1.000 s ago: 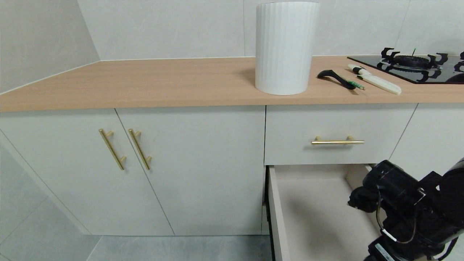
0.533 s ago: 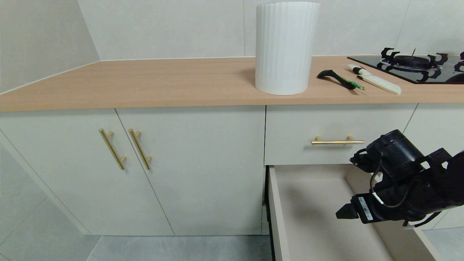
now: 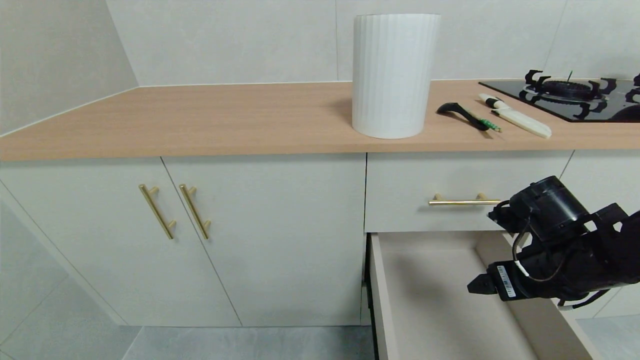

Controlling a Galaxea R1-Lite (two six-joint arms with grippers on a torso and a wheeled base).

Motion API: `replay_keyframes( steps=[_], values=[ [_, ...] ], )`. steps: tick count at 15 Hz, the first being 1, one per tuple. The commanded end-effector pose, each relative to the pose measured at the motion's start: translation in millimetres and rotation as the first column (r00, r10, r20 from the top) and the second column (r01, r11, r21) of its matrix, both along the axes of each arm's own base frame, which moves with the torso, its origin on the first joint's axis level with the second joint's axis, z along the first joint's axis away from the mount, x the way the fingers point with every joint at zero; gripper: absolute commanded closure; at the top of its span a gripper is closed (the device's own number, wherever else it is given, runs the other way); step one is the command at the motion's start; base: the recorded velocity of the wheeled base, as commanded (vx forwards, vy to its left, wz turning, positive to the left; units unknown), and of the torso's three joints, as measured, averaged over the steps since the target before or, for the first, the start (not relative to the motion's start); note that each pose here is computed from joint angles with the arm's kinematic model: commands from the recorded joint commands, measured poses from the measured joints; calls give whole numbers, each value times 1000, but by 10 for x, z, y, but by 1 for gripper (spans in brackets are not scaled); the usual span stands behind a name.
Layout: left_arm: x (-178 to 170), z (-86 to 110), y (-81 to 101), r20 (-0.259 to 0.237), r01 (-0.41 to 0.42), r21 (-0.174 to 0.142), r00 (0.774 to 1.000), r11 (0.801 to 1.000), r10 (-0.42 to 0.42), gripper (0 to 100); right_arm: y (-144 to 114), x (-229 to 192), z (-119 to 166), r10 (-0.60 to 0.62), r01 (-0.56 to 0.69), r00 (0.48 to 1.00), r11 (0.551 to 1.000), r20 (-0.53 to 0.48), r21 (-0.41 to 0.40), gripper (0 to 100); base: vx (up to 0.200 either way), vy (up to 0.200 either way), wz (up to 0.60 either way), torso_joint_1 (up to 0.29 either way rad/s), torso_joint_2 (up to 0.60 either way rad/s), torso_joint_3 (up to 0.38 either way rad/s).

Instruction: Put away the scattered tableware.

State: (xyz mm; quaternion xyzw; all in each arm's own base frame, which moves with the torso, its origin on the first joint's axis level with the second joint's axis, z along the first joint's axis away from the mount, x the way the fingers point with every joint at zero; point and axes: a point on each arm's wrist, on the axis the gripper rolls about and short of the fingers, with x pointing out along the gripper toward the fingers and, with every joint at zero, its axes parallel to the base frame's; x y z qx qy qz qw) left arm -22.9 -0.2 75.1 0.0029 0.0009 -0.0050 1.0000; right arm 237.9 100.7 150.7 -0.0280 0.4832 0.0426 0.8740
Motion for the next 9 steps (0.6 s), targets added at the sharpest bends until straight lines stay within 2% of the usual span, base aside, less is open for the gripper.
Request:
replay_keyframes(
  steps=[1, 9],
  values=[
    [1, 0, 0, -1, 1, 0, 1000, 1000, -1, 0, 2, 1, -6, 1, -1, 1000, 1000, -2, -1, 0, 0, 0, 0, 110, -188, -295],
    [1, 0, 0, -1, 1, 0, 1000, 1000, -1, 0, 6, 14, -30, -3, 3, 1000, 1000, -8, -10, 0, 0, 0, 0, 151, -487, -301]
  ],
)
